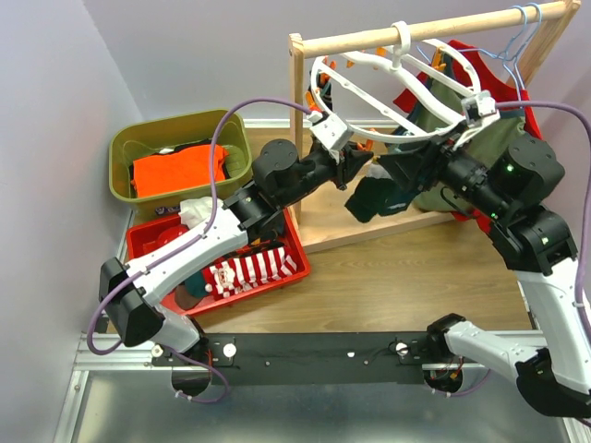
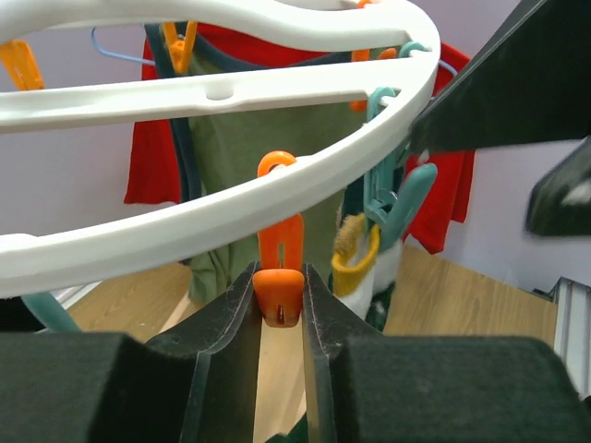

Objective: Clip the socks to the hanger
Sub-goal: Open the clamp at the hanger.

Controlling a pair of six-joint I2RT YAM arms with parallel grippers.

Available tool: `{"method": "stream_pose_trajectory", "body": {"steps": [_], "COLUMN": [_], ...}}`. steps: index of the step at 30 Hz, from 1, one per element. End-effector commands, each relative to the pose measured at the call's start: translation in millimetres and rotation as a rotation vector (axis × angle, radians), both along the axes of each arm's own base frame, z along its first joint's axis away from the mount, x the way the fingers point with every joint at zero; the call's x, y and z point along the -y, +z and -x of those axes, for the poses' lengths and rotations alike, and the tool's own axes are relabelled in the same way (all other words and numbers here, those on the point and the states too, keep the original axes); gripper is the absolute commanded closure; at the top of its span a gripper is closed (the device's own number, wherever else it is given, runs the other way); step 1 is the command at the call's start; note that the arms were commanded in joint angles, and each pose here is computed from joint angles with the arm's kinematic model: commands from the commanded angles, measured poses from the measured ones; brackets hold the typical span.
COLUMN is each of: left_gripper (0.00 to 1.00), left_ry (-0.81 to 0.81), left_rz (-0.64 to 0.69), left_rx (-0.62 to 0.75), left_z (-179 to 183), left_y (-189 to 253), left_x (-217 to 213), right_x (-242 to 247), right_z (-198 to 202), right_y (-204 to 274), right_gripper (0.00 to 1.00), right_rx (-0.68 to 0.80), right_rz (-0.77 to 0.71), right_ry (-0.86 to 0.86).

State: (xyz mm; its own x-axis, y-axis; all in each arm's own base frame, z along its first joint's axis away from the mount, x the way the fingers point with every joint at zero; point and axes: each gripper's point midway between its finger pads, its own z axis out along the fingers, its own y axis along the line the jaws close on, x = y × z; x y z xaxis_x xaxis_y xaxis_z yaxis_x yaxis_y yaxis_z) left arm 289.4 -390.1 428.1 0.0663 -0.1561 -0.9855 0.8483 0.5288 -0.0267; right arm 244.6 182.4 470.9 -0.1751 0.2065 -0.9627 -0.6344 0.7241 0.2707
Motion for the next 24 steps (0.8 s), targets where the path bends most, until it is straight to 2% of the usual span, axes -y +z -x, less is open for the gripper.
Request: {"method": "stream_pose_trajectory", "body": {"steps": [1, 7, 12, 17, 24], "left_gripper": [0.84, 0.84, 0.84, 0.84, 0.84], "left_ry": [0.085, 0.042, 0.013, -0.006, -0.034], "left_rz": [0.003, 0.000, 0.004, 0.016, 0.011], "left_rx": [0.013, 0.019, 0.024, 0.036, 0.036], "left_z": [-9, -1, 5, 10, 16], "left_y": [16, 23, 27, 36, 34], "left_x": [-13, -7, -2, 1, 7], "right_x": [27, 4, -21, -26, -17], "right_z": [3, 17, 16, 2, -23], "right_y": [21, 26, 14, -1, -1], "right_gripper": [0.27, 0.27, 0.30, 0.32, 0.32], "right_rx": [0.095, 0.120, 0.044, -0.012, -0.014], "right_rz": [0.013, 0.021, -0.022, -0.044, -0.108], "right_ry": [-0.125, 0.033, 0.156, 0.135, 0.010]}}
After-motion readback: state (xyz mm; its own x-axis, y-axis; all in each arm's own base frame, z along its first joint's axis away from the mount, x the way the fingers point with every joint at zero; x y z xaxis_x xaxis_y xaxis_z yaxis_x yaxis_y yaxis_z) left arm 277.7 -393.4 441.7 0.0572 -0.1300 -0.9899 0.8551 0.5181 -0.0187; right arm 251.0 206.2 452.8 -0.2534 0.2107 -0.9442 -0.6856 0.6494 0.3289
